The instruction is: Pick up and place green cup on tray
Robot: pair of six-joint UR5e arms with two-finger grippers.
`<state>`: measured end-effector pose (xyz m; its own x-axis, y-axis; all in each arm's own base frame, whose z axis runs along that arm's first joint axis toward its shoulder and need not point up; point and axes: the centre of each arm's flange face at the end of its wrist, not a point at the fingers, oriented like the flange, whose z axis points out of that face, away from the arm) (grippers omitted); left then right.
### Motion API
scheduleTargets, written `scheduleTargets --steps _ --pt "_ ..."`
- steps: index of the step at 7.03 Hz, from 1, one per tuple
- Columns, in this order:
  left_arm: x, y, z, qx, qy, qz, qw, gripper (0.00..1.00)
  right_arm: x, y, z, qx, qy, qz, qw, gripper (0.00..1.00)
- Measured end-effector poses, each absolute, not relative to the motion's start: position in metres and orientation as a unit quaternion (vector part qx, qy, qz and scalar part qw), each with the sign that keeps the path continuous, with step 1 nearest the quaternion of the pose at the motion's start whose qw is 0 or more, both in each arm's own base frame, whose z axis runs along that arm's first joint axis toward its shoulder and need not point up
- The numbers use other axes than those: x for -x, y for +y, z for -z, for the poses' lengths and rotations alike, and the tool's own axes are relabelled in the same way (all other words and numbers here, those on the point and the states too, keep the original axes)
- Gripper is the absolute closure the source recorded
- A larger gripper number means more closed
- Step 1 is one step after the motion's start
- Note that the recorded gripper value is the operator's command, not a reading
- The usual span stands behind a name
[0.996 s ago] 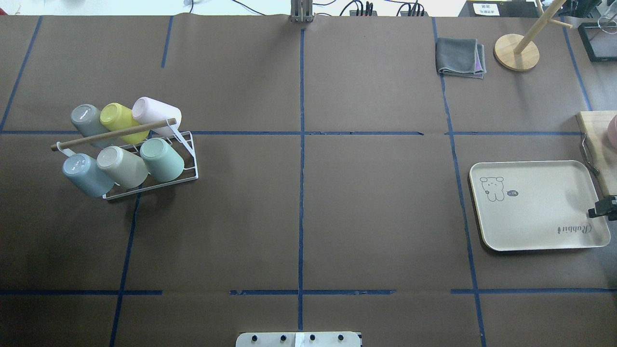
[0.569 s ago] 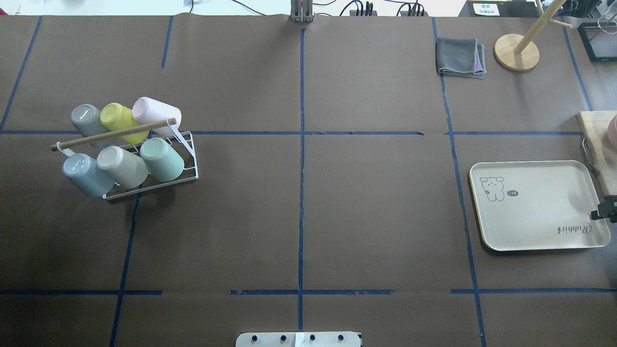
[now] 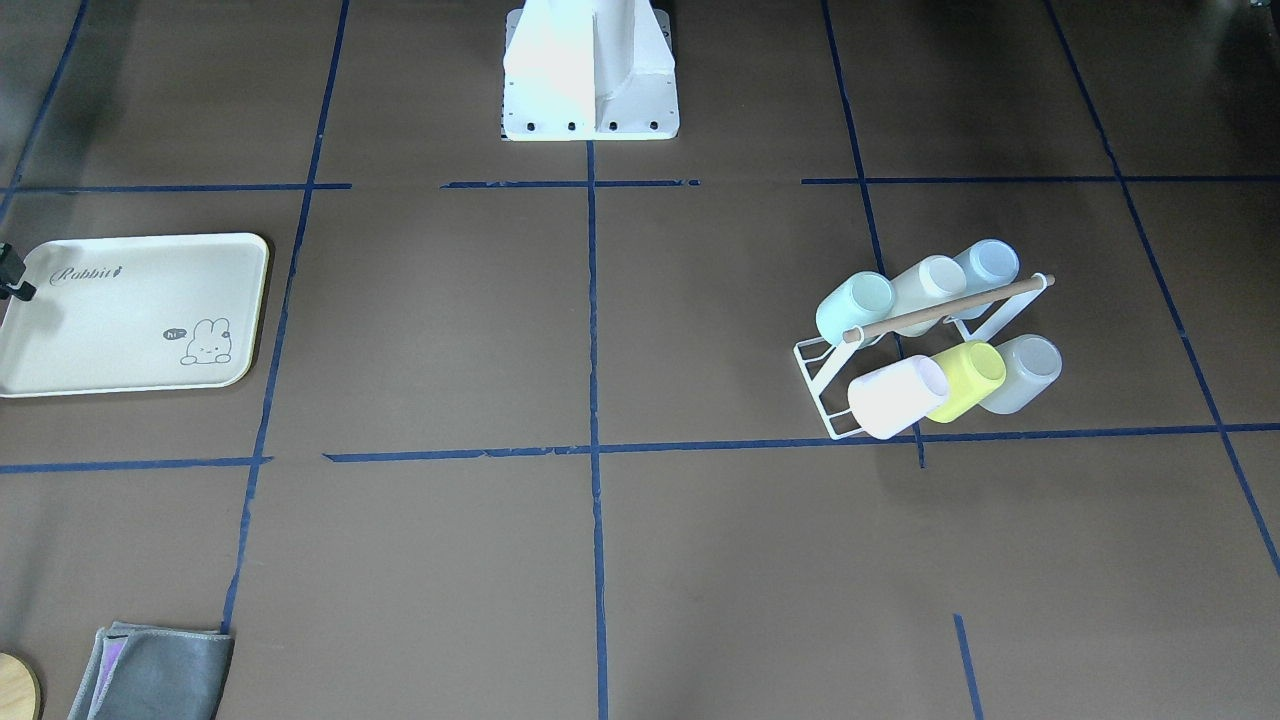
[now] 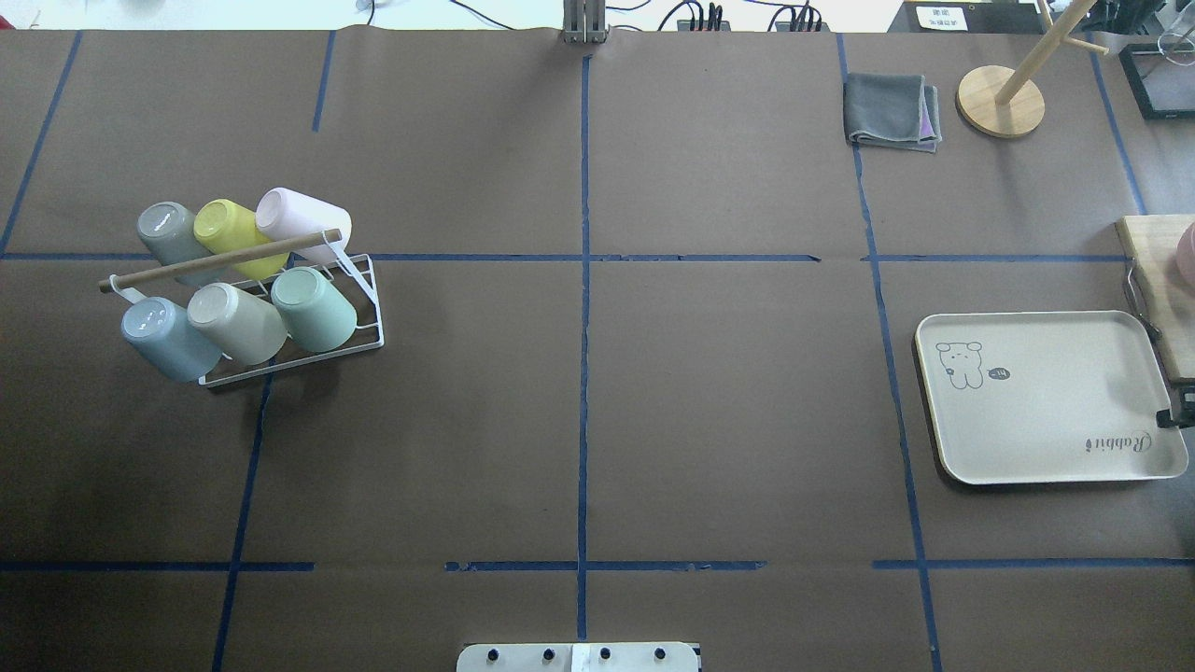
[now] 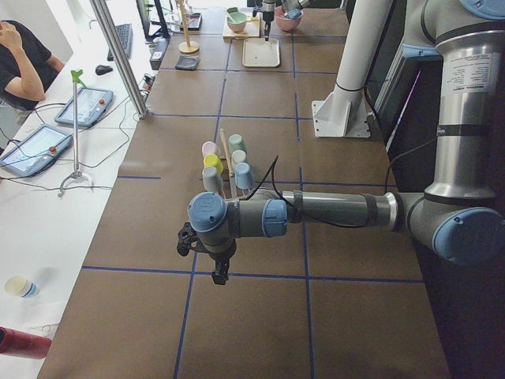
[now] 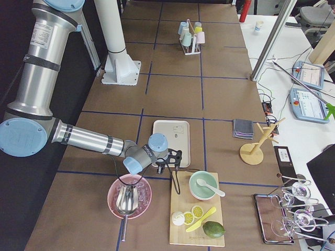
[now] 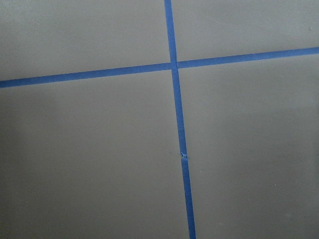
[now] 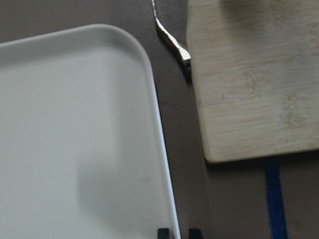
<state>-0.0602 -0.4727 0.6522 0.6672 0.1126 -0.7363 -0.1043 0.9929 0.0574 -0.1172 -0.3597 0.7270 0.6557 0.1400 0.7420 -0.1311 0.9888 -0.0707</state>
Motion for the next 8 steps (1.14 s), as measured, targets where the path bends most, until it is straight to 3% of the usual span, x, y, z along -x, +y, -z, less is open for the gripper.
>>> scheduleTargets --steps 3,8 --pt "0.06 -0.474 -0.652 -0.006 0.404 -0.06 0.913 0.0 0.109 -0.366 -0.711 -0.006 -0.423 -0.081 0.903 1.0" --pt "0.059 -0.477 -0.649 -0.008 0.403 -0.062 0.913 0.0 0.046 -0.393 -0.625 -0.053 -0.51 -0.114 0.851 1.0"
